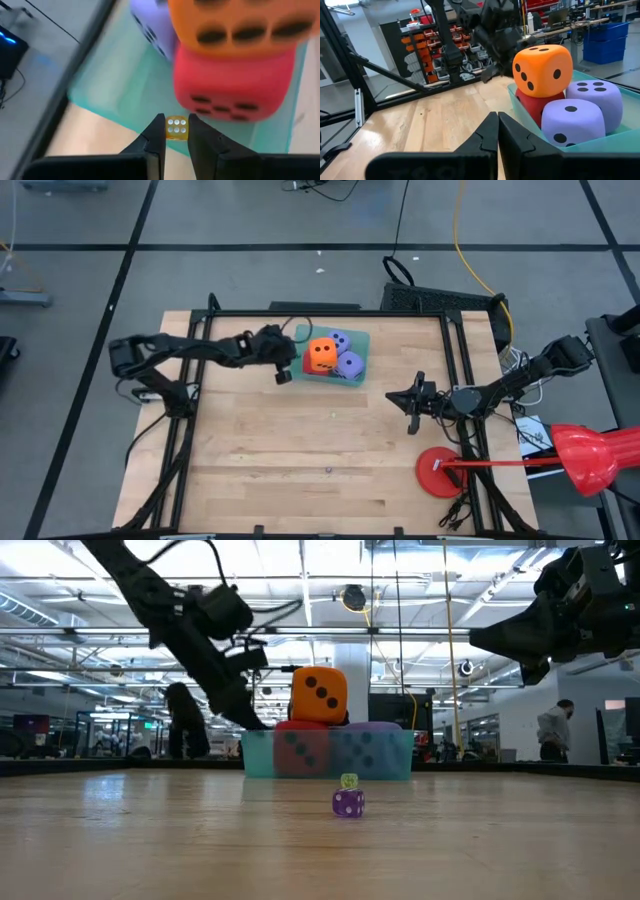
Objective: Pick & Place Dice
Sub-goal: Put the small yellow dice into the blue bin, then put the small purple dice into the blue bin
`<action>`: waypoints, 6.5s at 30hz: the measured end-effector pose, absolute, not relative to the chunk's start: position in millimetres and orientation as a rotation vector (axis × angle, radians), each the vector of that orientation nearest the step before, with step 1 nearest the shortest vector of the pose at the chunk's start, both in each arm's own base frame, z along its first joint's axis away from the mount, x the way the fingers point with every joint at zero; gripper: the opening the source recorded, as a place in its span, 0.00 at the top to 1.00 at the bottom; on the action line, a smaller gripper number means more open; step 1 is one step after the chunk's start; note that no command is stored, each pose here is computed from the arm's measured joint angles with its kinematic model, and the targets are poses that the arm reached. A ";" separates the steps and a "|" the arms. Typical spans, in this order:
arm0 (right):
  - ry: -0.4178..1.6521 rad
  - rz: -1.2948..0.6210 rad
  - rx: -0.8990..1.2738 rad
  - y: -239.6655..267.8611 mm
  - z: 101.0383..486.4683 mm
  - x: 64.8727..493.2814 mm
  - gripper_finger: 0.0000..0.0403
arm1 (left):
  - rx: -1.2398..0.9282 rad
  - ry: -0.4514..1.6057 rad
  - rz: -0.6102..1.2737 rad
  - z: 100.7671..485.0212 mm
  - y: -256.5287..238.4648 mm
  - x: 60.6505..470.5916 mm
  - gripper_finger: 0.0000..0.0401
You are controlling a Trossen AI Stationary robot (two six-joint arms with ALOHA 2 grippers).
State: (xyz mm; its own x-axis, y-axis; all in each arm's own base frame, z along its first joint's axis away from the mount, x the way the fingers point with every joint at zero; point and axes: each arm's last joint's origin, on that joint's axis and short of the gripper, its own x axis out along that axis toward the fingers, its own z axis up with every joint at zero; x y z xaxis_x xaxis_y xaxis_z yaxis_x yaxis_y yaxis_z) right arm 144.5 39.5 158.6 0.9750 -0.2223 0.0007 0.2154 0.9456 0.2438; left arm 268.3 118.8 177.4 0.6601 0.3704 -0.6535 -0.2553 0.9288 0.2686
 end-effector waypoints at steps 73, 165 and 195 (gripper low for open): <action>-0.031 -0.218 0.250 40.3 158.9 144.3 0.99 | -0.028 0.071 0.181 222.8 40.6 141.9 0.99; -0.054 -0.186 0.268 41.1 161.6 144.5 0.99 | 0.034 0.589 -0.387 150.7 -119.9 368.4 0.87; -0.019 -0.196 0.271 41.1 157.6 144.6 0.99 | -0.045 0.007 0.173 200.6 49.0 164.5 0.84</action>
